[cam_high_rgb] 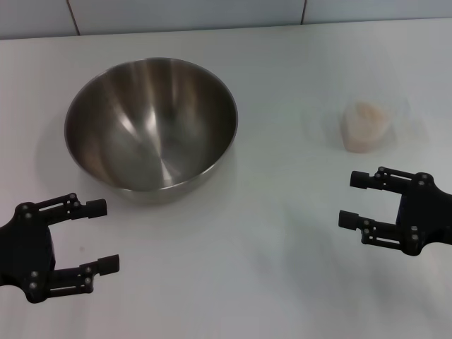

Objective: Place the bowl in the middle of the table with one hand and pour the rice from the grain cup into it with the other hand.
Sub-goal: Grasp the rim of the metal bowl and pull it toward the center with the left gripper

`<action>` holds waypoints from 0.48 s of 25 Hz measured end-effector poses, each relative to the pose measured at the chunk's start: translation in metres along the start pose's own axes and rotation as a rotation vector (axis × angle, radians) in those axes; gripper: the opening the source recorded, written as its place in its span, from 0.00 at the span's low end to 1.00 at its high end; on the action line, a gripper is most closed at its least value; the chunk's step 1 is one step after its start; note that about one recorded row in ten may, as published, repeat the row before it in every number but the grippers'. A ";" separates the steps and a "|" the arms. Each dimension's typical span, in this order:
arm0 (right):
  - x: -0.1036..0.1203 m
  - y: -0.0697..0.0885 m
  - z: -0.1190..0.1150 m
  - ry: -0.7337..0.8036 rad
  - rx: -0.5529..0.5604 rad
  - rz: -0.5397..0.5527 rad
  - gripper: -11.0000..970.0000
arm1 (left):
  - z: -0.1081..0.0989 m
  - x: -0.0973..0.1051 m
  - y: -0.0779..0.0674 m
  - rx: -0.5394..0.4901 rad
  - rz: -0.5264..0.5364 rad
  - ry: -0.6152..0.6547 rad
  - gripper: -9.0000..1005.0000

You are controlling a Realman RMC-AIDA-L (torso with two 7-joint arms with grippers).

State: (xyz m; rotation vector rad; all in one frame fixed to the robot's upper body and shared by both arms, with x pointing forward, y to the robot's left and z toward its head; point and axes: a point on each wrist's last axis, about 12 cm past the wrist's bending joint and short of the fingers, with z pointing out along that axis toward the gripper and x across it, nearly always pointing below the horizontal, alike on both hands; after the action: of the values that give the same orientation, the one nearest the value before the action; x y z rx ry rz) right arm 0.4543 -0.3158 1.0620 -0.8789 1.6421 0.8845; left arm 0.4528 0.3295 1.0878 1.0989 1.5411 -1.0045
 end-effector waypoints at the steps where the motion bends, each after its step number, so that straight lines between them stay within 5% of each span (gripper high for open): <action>1: 0.000 0.000 0.000 0.000 0.000 0.000 0.73 | 0.000 0.000 0.000 0.000 0.000 0.000 0.78; 12: 0.001 0.000 0.000 0.001 -0.002 0.003 0.73 | 0.000 0.000 0.000 -0.010 0.006 -0.008 0.78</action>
State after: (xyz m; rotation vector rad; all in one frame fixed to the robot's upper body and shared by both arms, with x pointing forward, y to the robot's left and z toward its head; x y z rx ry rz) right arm 0.4541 -0.3155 1.0614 -0.8784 1.6439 0.8877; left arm 0.4532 0.3298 1.0883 1.0910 1.5344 -0.9950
